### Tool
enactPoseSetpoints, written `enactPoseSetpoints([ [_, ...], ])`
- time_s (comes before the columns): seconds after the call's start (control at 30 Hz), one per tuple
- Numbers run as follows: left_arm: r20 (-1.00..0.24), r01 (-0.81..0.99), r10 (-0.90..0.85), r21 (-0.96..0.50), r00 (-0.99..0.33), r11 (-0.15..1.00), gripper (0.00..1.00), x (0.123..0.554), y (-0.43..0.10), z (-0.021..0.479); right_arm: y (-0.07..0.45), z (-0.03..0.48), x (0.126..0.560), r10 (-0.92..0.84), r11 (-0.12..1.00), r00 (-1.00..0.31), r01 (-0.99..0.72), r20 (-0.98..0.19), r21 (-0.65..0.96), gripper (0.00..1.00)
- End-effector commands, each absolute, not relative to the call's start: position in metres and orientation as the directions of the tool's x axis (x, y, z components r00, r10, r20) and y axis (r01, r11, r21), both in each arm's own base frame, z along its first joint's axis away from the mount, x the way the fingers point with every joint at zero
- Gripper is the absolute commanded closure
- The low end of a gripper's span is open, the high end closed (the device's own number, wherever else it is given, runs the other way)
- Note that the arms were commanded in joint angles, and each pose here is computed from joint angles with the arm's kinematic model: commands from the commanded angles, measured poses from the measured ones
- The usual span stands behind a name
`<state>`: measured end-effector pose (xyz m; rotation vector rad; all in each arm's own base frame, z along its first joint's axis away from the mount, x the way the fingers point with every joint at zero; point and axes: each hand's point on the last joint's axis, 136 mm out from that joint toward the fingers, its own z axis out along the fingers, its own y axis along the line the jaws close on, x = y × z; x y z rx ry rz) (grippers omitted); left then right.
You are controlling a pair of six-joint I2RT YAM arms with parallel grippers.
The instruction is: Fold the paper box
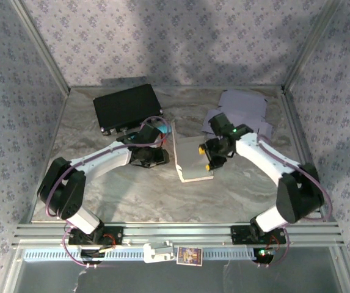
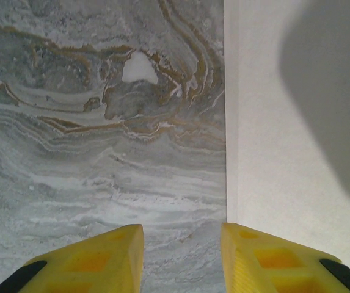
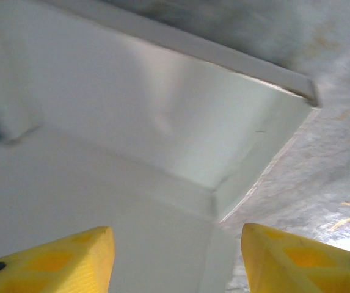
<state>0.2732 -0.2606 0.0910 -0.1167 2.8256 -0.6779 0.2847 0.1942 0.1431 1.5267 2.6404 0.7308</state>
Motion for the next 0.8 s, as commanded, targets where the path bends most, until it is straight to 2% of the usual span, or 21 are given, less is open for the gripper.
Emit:
enactPoseSetpoints([
  [0.0,-0.253,-0.015,-0.158,-0.488,-0.955,0.873,0.62,0.289,-0.268,0.106,0.188,0.196,0.305,0.616,0.705,-0.782,0.494,-0.094,0.508,0.44],
  [0.1,-0.225,-0.06,-0.206,-0.525,-0.952,0.849,0.62,0.294,-0.263,0.103,0.215,0.22,0.307,0.336,0.852,-0.906,0.177,-0.256,0.492,0.44],
  [0.2,-0.198,-0.092,-0.235,-0.545,-0.952,0.833,0.62,0.297,-0.257,0.1,0.244,0.222,0.292,0.108,0.902,-0.957,-0.019,-0.269,0.432,0.44],
  [0.3,-0.179,-0.106,-0.243,-0.554,-0.953,0.826,0.62,0.297,-0.255,0.097,0.269,0.224,0.285,-0.031,0.917,-0.959,-0.14,-0.283,0.375,0.44],
  [0.47,-0.174,-0.121,-0.252,-0.543,-0.952,0.831,0.62,0.297,-0.248,0.093,0.301,0.219,0.292,-0.078,0.91,-0.96,-0.18,-0.27,0.374,0.47],
  [0.63,-0.187,-0.112,-0.247,-0.533,-0.951,0.838,0.62,0.295,-0.242,0.1,0.303,0.199,0.295,-0.077,0.94,-0.98,-0.132,-0.181,0.314,0.52],
  [0.77,-0.204,-0.105,-0.244,-0.524,-0.948,0.845,0.62,0.291,-0.237,0.109,0.308,0.196,0.3,-0.046,0.939,-0.984,-0.102,-0.173,0.328,0.58],
])
